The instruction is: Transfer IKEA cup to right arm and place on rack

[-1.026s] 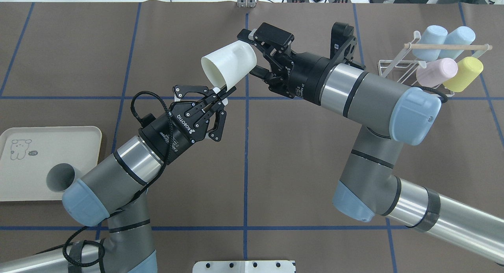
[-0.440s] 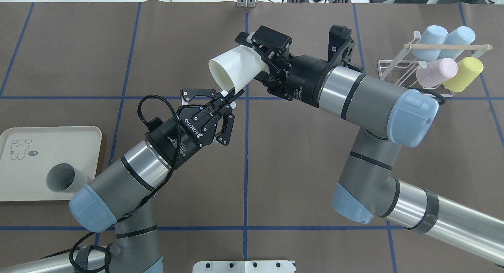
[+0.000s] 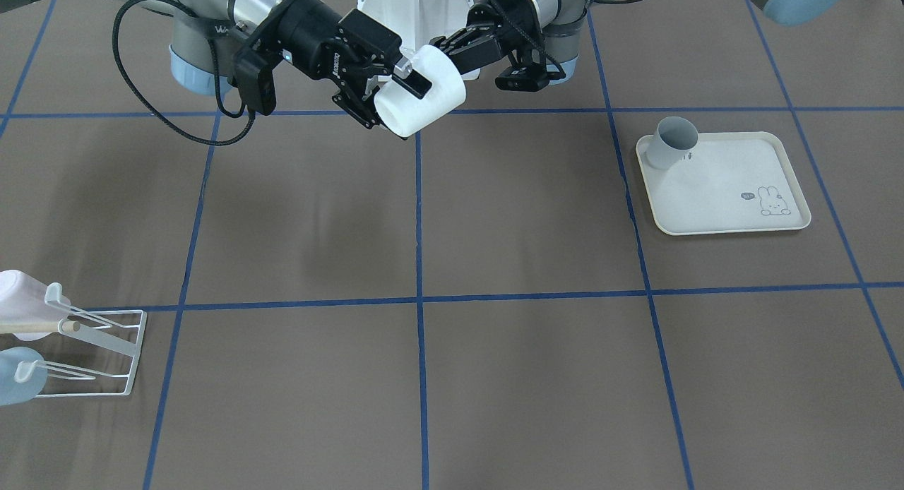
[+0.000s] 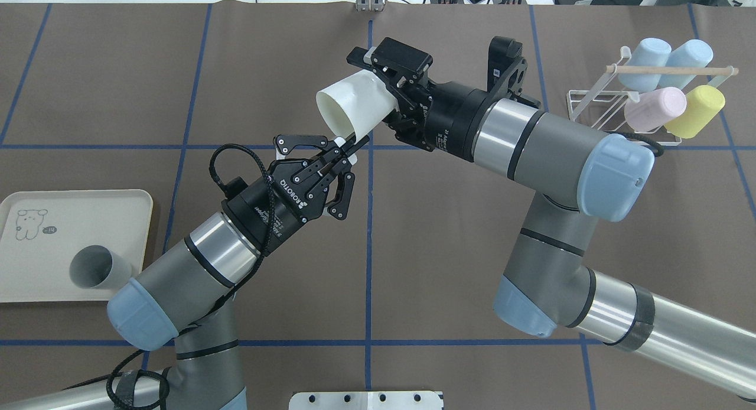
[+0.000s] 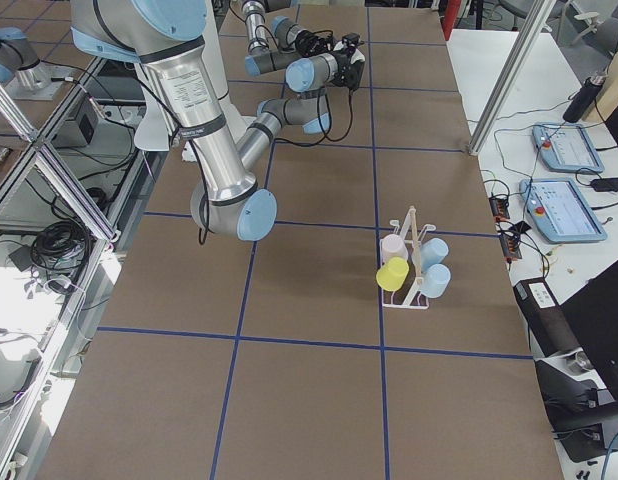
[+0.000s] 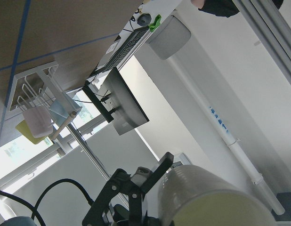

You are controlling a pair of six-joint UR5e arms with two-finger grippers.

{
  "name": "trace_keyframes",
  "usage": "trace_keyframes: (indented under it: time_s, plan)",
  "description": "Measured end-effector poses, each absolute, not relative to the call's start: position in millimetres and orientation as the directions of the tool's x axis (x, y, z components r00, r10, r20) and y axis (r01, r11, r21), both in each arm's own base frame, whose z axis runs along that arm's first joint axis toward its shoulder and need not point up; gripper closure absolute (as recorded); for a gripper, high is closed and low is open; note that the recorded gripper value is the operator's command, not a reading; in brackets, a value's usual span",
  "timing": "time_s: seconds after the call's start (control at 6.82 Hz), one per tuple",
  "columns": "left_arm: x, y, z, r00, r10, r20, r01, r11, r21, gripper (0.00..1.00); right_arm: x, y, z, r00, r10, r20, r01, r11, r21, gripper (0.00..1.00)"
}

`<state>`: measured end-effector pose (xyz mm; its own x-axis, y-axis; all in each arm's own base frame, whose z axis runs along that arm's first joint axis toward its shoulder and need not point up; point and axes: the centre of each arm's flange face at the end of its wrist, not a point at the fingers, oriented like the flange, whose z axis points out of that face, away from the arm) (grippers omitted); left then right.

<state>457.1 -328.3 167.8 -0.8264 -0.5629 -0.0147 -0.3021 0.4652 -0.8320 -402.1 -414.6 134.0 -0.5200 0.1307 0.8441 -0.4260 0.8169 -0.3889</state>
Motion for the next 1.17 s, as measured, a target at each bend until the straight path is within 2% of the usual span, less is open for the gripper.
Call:
trace_keyframes:
  time_s: [0.15,0.29,0.73,1.17]
  plan:
    - [457.1,-328.1,168.3,-0.826,-0.564,-0.015,-0.302,0.465,-0.832,0.64,-402.3,-414.6,133.9,-0.520,0.132,0.844,-0.425,0.817,-0.390,1.00]
    - [456.6,-327.9,170.8,-0.827,-0.562,-0.021,-0.297,0.467,-0.833,0.01,-402.5,-414.7,134.2,-0.521,0.132,0.843,-0.425,0.816,-0.391,1.00]
    - [454.6,-326.3,171.5,-0.852,-0.514,-0.101,-0.219,0.524,-0.823,0.00,-401.0,-416.1,135.9,-0.529,0.123,0.839,-0.425,0.818,-0.388,1.00]
    - [445.3,-325.6,172.9,-0.857,-0.504,-0.109,-0.211,0.536,-0.817,0.00,-378.8,-434.5,140.7,-0.541,0.098,0.835,-0.452,0.803,-0.388,1.00]
